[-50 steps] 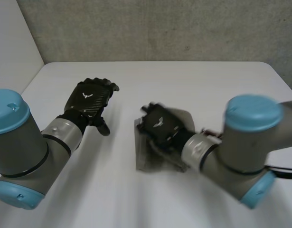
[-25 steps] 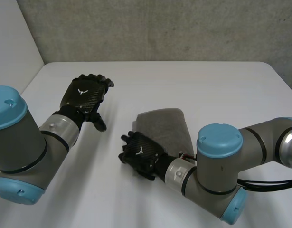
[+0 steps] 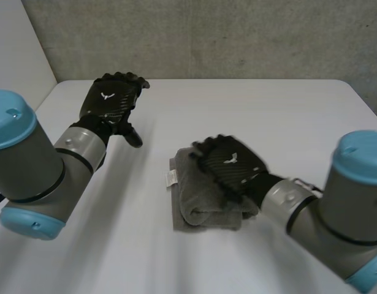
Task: Fold the towel.
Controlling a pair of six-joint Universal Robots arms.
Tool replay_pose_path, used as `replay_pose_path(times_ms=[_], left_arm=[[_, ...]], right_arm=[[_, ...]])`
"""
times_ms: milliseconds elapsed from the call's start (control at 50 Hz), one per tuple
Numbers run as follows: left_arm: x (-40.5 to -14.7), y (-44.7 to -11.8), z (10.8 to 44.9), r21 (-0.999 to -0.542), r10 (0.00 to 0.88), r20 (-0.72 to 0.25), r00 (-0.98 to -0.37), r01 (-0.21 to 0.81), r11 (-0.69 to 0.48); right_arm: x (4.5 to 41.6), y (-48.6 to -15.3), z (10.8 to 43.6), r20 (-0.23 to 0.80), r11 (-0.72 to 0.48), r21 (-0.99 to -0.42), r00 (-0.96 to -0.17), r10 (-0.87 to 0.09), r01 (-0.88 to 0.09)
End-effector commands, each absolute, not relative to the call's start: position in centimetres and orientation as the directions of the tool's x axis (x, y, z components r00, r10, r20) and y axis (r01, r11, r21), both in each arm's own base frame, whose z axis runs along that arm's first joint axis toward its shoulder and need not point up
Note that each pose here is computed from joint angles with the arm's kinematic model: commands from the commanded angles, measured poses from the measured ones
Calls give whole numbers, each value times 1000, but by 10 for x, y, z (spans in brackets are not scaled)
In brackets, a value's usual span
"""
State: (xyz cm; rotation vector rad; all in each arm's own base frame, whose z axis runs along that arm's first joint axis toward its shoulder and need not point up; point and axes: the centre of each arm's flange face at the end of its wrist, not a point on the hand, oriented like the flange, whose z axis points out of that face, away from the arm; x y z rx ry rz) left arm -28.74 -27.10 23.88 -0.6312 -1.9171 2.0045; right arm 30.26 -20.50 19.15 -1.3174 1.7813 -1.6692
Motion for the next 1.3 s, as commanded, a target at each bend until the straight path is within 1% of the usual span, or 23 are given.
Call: replay_pose_path(times_ms=[20,40,60,80,120,140,180,220,240,280,300,340,500,580,680,860,940,1060,1120,1200,1220,1240,1300], left_arm=[[-304,-269,228,-998,536,-68,-842,63,-29],[-313,-265,224,-998,558,-65,-828,63,-22],[-321,-260,221,-998,578,-63,-814,64,-19],[-321,-260,221,-998,578,-63,-813,64,-19],[-337,-253,212,-998,609,-56,-792,67,-5],[-337,-253,212,-998,609,-56,-791,67,-5],[-344,-250,206,-997,619,-53,-784,71,5],[-355,-242,192,-996,640,-44,-767,86,34],[-355,-242,192,-996,640,-44,-767,86,34],[-362,-234,177,-992,659,-43,-751,111,61],[-362,-234,177,-992,659,-43,-751,111,62],[-364,-231,164,-987,665,-44,-746,134,85],[-362,-228,139,-975,667,-41,-744,176,136],[-357,-228,127,-966,638,-53,-768,203,163],[-354,-229,123,-960,614,-65,-787,218,178],[-353,-231,112,-953,607,-70,-792,234,195],[-353,-232,106,-948,605,-71,-793,241,205],[-352,-233,105,-947,602,-71,-795,242,208],[-350,-234,110,-950,596,-72,-800,237,204],[-348,-236,115,-952,584,-75,-808,232,200],[-347,-236,123,-955,579,-77,-812,227,191],[-347,-236,134,-960,578,-76,-813,216,178],[-345,-235,146,-965,574,-75,-815,205,165]], right_arm=[[270,-229,205,139,93,-945,-643,-753,-314],[270,-229,205,139,93,-945,-643,-753,-313],[269,-232,206,105,125,-949,-660,-744,-291],[269,-232,206,104,125,-949,-660,-744,-290],[268,-244,206,28,183,-956,-693,-720,-229],[268,-244,205,28,184,-956,-694,-720,-229],[270,-257,194,-49,257,-949,-717,-695,-184],[272,-262,188,-72,282,-944,-722,-688,-174],[272,-262,188,-72,282,-944,-722,-688,-174],[274,-271,174,-100,323,-931,-734,-671,-168],[274,-271,174,-100,323,-931,-735,-671,-168],[276,-281,162,-104,346,-923,-753,-650,-171],[278,-288,139,-114,386,-904,-769,-629,-182],[279,-288,136,-108,383,-905,-770,-629,-187],[278,-291,133,-86,371,-909,-784,-614,-191],[296,-275,130,-73,340,-917,-753,-654,-207],[305,-267,121,-71,339,-915,-738,-671,-220],[308,-265,118,-63,339,-913,-740,-670,-229],[308,-266,122,-53,328,-917,-747,-663,-226],[306,-268,140,-43,297,-932,-750,-660,-207],[306,-268,140,-43,296,-932,-750,-660,-207],[305,-269,149,-37,278,-940,-753,-657,-196],[300,-272,172,-22,232,-958,-762,-647,-169]])
